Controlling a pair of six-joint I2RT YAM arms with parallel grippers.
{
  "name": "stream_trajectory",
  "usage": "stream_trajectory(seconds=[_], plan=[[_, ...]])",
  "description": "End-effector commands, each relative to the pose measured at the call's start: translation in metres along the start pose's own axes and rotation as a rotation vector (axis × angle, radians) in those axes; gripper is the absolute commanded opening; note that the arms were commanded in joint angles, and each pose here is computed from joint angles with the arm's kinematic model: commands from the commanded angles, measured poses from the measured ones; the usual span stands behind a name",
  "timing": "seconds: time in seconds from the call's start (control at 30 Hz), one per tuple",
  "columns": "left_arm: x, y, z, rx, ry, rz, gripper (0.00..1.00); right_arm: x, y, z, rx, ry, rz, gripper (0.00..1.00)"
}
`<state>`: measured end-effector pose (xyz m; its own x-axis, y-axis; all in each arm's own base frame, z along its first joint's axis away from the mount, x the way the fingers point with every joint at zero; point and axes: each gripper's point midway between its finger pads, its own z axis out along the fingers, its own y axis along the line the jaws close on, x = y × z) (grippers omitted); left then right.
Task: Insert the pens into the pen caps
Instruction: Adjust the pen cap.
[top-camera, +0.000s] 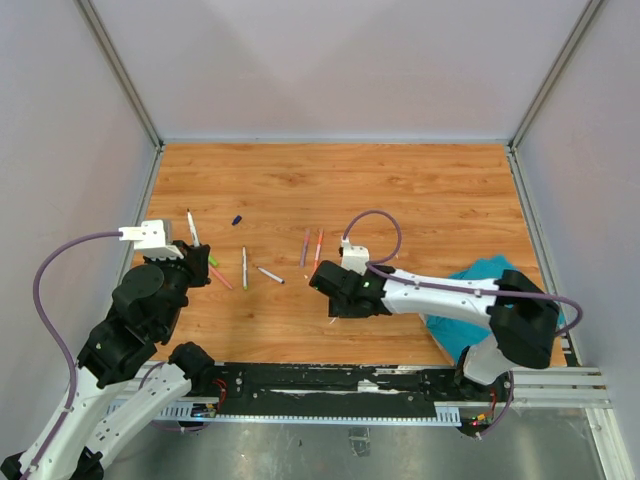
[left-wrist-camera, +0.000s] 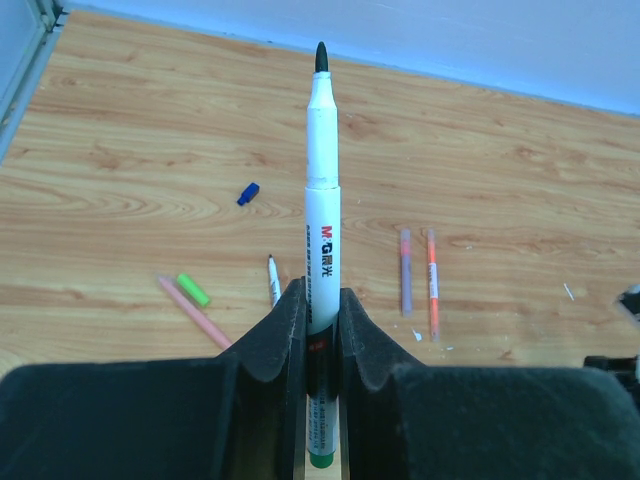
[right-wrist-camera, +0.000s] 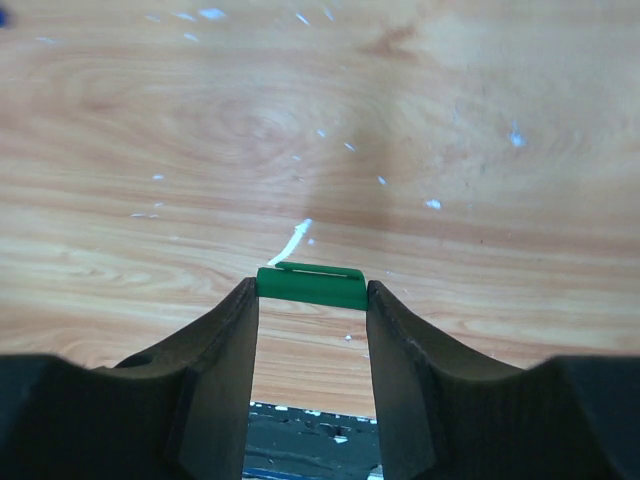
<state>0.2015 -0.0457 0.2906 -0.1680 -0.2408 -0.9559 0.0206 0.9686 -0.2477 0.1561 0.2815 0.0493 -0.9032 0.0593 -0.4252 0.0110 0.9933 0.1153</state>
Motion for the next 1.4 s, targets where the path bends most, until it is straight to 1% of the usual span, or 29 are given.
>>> stream_trajectory(seconds=[0.0, 0.13, 0.2, 0.23, 0.3, 0.37, 0.5, 0.63, 0.77, 0.93, 1.07, 1.13, 1.27, 1.37], plan=[[-0.008, 0.002, 0.0, -0.01, -0.038, -0.014, 0.01, -0.042, 0.017, -0.027, -0.177, -0.225, -0.276, 0.19], [-0.008, 0.001, 0.001, -0.006, -0.037, -0.014, 0.0, -0.048, 0.032, -0.044, -0.336, -0.31, -0.602, 0.2], [-0.007, 0.001, 0.001, -0.005, -0.035, -0.011, 0.0, -0.043, 0.035, -0.048, -0.391, -0.311, -0.762, 0.18], [-0.007, 0.001, 0.001, -0.006, -0.035, -0.011, 0.0, -0.037, 0.037, -0.05, -0.429, -0.297, -0.871, 0.18], [-0.007, 0.001, 0.001, -0.006, -0.034, -0.011, 0.01, -0.024, 0.038, -0.053, -0.494, -0.255, -1.02, 0.15], [-0.007, 0.0, 0.002, -0.006, -0.032, -0.01, 0.01, -0.013, 0.037, -0.054, -0.535, -0.217, -1.13, 0.13], [-0.007, 0.001, 0.002, -0.007, -0.033, -0.01, 0.01, -0.005, 0.029, -0.047, -0.527, -0.149, -1.272, 0.11], [-0.006, 0.0, 0.003, -0.008, -0.027, -0.007, 0.0, 0.006, 0.022, -0.032, -0.496, -0.032, -1.391, 0.11], [-0.006, 0.0, 0.004, -0.01, -0.025, -0.005, 0.01, 0.015, 0.019, -0.02, -0.484, 0.079, -1.475, 0.11], [-0.007, 0.002, 0.002, -0.013, -0.032, -0.01, 0.0, 0.019, 0.017, -0.001, -0.443, 0.158, -1.531, 0.16], [-0.006, 0.001, 0.003, -0.011, -0.03, -0.009, 0.0, 0.018, 0.014, 0.014, -0.386, 0.191, -1.56, 0.19], [-0.006, 0.001, 0.003, -0.01, -0.029, -0.007, 0.0, 0.021, 0.013, 0.019, -0.386, 0.21, -1.573, 0.2], [-0.008, 0.002, 0.002, -0.013, -0.035, -0.012, 0.0, 0.027, 0.013, 0.024, -0.402, 0.239, -1.586, 0.26], [-0.007, 0.003, 0.001, -0.017, -0.036, -0.012, 0.01, 0.03, 0.011, 0.027, -0.405, 0.257, -1.593, 0.35]])
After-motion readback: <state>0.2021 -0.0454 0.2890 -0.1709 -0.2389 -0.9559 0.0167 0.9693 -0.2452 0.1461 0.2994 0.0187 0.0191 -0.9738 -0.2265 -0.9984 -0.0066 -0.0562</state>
